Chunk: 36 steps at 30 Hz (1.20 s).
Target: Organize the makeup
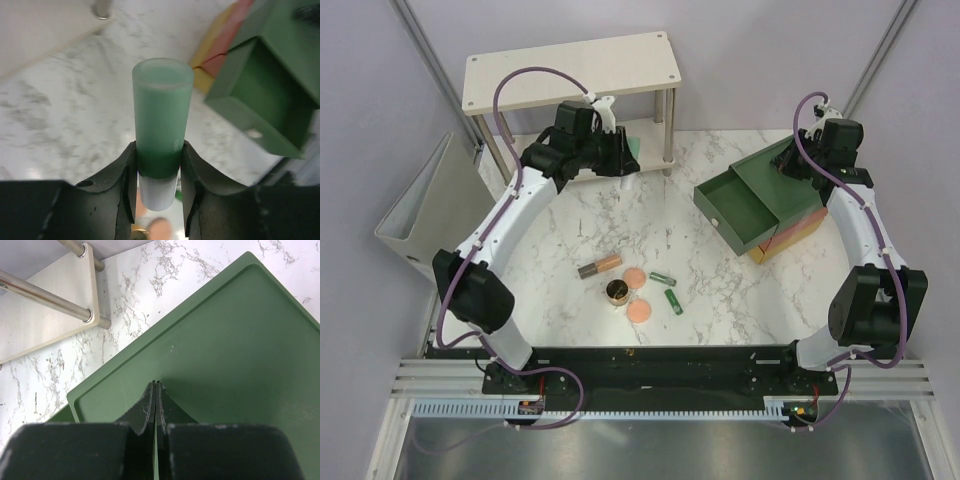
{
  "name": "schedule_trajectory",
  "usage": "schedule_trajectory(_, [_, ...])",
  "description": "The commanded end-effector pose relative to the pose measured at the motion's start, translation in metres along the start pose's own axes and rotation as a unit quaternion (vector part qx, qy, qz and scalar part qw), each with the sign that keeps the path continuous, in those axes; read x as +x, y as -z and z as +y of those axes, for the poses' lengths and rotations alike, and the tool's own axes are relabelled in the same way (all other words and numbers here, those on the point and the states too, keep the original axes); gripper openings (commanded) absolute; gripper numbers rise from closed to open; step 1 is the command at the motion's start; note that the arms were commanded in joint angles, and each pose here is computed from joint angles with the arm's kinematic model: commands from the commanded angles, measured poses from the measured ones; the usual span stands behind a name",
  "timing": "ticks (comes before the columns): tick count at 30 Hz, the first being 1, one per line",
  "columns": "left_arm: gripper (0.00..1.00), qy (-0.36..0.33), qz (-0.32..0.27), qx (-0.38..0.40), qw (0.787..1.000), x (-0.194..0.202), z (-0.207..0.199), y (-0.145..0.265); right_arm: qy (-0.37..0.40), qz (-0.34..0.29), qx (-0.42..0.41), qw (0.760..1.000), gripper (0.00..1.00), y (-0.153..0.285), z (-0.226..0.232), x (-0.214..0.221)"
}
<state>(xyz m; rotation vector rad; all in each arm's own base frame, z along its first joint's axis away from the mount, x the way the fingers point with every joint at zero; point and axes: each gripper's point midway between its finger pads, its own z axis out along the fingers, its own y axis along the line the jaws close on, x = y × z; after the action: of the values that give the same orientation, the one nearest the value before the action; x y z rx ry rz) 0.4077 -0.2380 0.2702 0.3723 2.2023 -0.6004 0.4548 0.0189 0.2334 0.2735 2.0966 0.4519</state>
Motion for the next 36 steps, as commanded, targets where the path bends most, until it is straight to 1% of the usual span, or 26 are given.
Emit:
schedule_trajectory(1, [0.02, 0.221, 0.019, 0.195, 0.955, -0.017, -0.082, -0.007, -0.045, 0.178, 0.062, 0.981, 0.0, -0.005, -0.035, 0.106])
schedule_trajectory(3, [0.02, 0.246, 0.024, 0.243, 0.938, -0.02, -0.105, -0.01, -0.046, 0.179, 0.063, 0.981, 0.0, -0.004, -0.036, 0.107])
schedule_trajectory(4, [0.02, 0.279, 0.034, 0.252, 0.926, -0.018, -0.112, -0.017, -0.047, 0.179, 0.062, 0.981, 0.0, -0.005, -0.035, 0.107])
schedule_trajectory(5, [0.02, 0.271, 0.021, 0.278, 0.921, -0.025, -0.128, -0.017, -0.046, 0.179, 0.062, 0.981, 0.0, -0.004, -0.035, 0.107])
schedule_trajectory(6, [0.02, 0.275, 0.017, 0.29, 0.917, -0.028, -0.136, -0.017, -0.045, 0.177, 0.061, 0.981, 0.0, -0.004, -0.035, 0.106])
schedule_trajectory(7, [0.02, 0.287, 0.026, 0.304, 0.908, -0.027, -0.151, -0.023, -0.046, 0.177, 0.062, 0.981, 0.0, -0.004, -0.035, 0.106])
schedule_trajectory(8, [0.02, 0.283, 0.015, 0.323, 0.903, -0.034, -0.161, -0.021, -0.045, 0.176, 0.062, 0.981, 0.0, -0.004, -0.035, 0.105])
schedule_trajectory(10, [0.02, 0.293, 0.031, 0.341, 0.893, -0.033, -0.182, -0.027, -0.045, 0.177, 0.061, 0.981, 0.0, -0.004, -0.035, 0.106])
schedule_trajectory(12, [0.02, 0.287, 0.031, 0.36, 0.887, -0.037, -0.197, -0.028, -0.045, 0.176, 0.059, 0.981, 0.0, -0.003, -0.034, 0.106])
schedule_trajectory(13, [0.02, 0.282, 0.032, 0.373, 0.883, -0.041, -0.211, -0.025, -0.045, 0.176, 0.06, 0.981, 0.0, -0.004, -0.034, 0.106])
schedule_trajectory(14, [0.02, 0.285, 0.042, 0.371, 0.882, -0.036, -0.214, -0.033, -0.045, 0.177, 0.06, 0.981, 0.0, -0.003, -0.034, 0.107])
schedule_trajectory(16, [0.02, 0.285, 0.049, 0.381, 0.878, -0.035, -0.227, -0.033, -0.044, 0.175, 0.059, 0.982, 0.0, -0.003, -0.034, 0.107])
schedule_trajectory(20, [0.02, 0.284, 0.06, 0.379, 0.879, -0.023, -0.24, -0.042, -0.044, 0.177, 0.061, 0.981, 0.0, -0.001, -0.035, 0.11])
schedule_trajectory(22, [0.03, 0.275, 0.061, 0.376, 0.883, -0.018, -0.246, -0.045, -0.046, 0.179, 0.061, 0.981, 0.0, -0.001, -0.035, 0.112])
schedule_trajectory(23, [0.07, 0.277, 0.071, 0.368, 0.885, -0.013, -0.246, -0.049, -0.046, 0.178, 0.06, 0.981, 0.0, -0.001, -0.035, 0.111])
schedule_trajectory(25, [0.11, 0.269, 0.079, 0.36, 0.89, -0.007, -0.249, -0.053, -0.046, 0.179, 0.061, 0.981, 0.0, 0.0, -0.036, 0.113])
schedule_trajectory(28, [0.25, 0.259, 0.087, 0.353, 0.895, 0.002, -0.254, -0.058, -0.046, 0.18, 0.06, 0.981, 0.0, 0.0, -0.036, 0.114])
schedule_trajectory(31, [0.28, 0.243, 0.091, 0.346, 0.901, 0.01, -0.256, -0.065, -0.046, 0.18, 0.058, 0.981, 0.0, 0.0, -0.034, 0.114])
schedule_trajectory(36, [0.29, 0.222, 0.084, 0.342, 0.909, 0.008, -0.262, -0.072, -0.047, 0.18, 0.055, 0.981, 0.0, 0.0, -0.034, 0.113])
